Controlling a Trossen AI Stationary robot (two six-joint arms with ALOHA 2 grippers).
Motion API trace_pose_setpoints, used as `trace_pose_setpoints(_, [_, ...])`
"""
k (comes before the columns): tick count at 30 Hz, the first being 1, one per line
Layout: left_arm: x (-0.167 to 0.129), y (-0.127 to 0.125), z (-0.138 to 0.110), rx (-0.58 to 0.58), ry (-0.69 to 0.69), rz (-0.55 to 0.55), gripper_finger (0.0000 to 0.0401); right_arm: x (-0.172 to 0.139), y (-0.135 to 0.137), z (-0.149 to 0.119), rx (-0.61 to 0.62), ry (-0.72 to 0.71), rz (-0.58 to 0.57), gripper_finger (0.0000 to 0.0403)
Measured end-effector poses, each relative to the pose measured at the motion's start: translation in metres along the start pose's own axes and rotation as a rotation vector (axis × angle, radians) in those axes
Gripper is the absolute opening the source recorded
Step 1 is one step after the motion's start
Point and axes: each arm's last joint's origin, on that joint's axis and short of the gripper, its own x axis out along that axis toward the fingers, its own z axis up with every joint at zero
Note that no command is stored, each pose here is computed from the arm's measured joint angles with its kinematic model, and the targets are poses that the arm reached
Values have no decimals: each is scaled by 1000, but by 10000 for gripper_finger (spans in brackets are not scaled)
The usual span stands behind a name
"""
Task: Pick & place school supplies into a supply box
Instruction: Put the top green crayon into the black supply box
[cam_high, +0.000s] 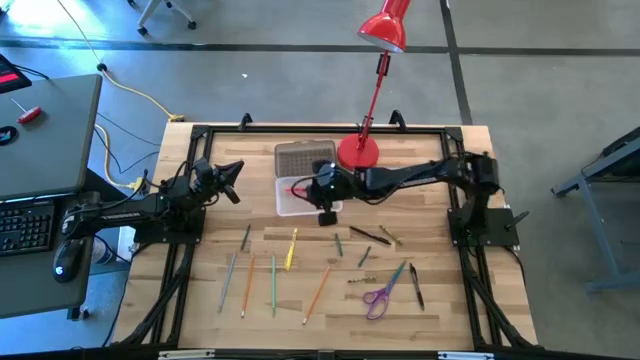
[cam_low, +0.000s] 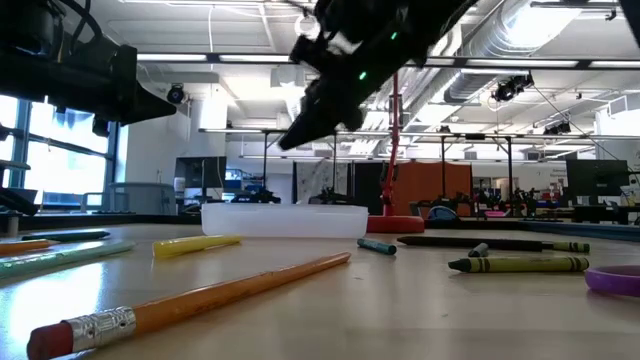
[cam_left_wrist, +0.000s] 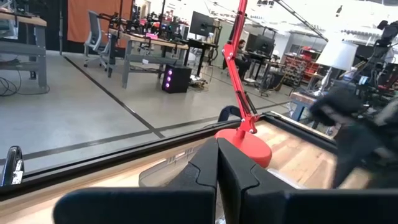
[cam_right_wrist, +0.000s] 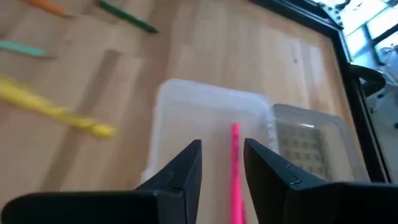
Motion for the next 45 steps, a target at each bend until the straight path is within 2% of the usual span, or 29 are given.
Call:
trace_pose_setpoints(6, [0,0,-1,4,8,-3,40,-42,21,-7,19,237,91,99])
trace_pose_setpoints(12, [0,1,-3,-26,31,1,40,-78,42,-45,129,402,-16,99])
trace_pose_setpoints(18, [0,1,-4,-26,34,3,40,-115,69,-99,377,367,-50,99])
trace_pose_setpoints(23, [0,1,-4,-26,35,5,40,-133,103,-146,433,319,7,98])
trace_pose_setpoints(27, [0,1,-4,-26,35,5,40,-139,122,-172,575,226,4,98])
trace_pose_setpoints(30, [0,1,-4,-26,29,26,40,-139,130,-183,627,168,-15,98])
trace_pose_setpoints(35, [0,2,-3,-26,20,56,40,-137,136,-192,619,88,-71,98])
trace_pose_setpoints(45, [0,2,-3,-26,21,56,40,-124,144,-200,650,105,-80,98])
